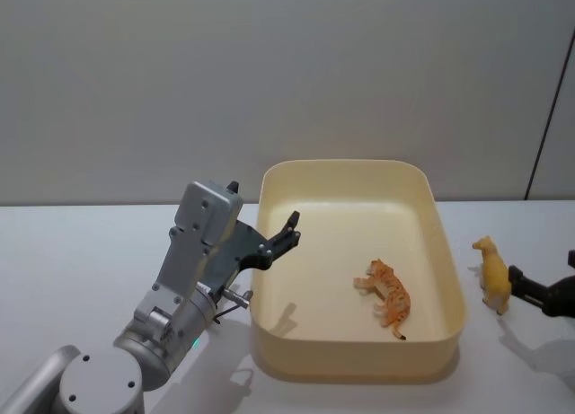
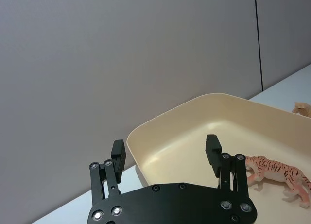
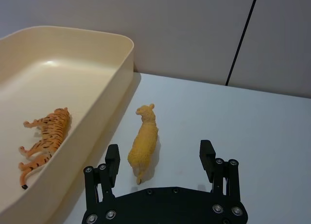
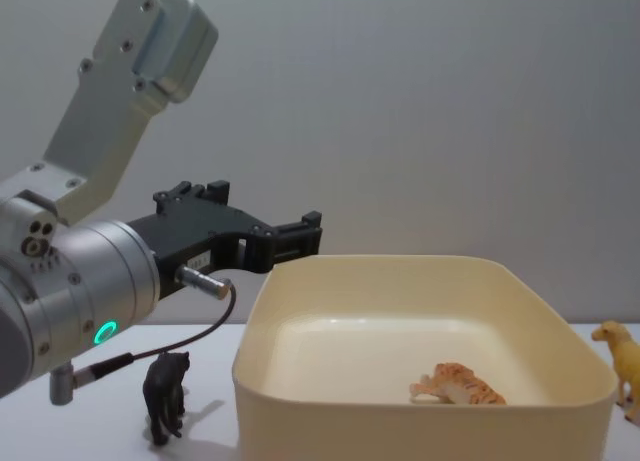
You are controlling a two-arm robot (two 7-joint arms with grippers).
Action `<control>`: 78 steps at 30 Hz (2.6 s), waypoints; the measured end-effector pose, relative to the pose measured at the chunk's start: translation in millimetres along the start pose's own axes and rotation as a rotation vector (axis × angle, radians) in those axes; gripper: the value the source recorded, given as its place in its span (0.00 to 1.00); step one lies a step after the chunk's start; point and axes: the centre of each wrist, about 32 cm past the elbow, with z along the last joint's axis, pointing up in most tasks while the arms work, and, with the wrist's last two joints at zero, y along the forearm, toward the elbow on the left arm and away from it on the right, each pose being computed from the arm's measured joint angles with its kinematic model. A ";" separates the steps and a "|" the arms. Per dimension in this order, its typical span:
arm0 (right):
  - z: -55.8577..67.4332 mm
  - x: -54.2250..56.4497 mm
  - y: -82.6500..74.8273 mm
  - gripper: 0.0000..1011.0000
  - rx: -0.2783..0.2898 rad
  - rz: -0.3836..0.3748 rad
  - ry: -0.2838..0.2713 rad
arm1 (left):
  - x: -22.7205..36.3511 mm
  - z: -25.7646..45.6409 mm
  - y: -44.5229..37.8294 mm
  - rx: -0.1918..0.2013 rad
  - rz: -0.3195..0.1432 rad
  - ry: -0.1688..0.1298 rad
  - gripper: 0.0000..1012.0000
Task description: Pick up the toy alternately with two hands and place it into the central storage box.
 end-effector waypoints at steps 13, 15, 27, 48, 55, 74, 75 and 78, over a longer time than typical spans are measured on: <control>-14.3 -7.0 28.5 0.99 -0.058 0.011 -0.017 | 0.0 0.0 0.0 0.000 0.000 0.000 0.99; -16.0 -7.6 31.9 0.97 -0.065 0.012 -0.019 | 0.0 0.0 0.0 0.000 0.000 0.000 0.99; -22.6 -14.9 54.8 0.63 -0.095 0.016 -0.035 | 0.0 0.0 0.0 0.000 0.000 0.000 0.99; -21.6 -18.3 61.3 0.33 -0.062 -0.001 -0.043 | 0.0 0.0 0.0 0.000 0.000 0.000 0.99; -13.3 -18.4 57.8 0.33 0.002 -0.023 -0.038 | 0.0 0.0 0.0 0.000 0.000 0.000 0.99; 41.3 -28.9 57.7 0.33 0.160 0.088 0.018 | 0.0 0.0 0.0 0.000 0.000 0.000 0.99; 42.6 -30.0 59.0 0.33 0.157 0.099 0.018 | 0.0 0.0 0.0 0.000 0.000 0.000 0.99; 45.7 -35.2 65.9 0.33 0.142 0.133 0.018 | 0.0 0.0 0.0 0.000 0.000 0.000 0.99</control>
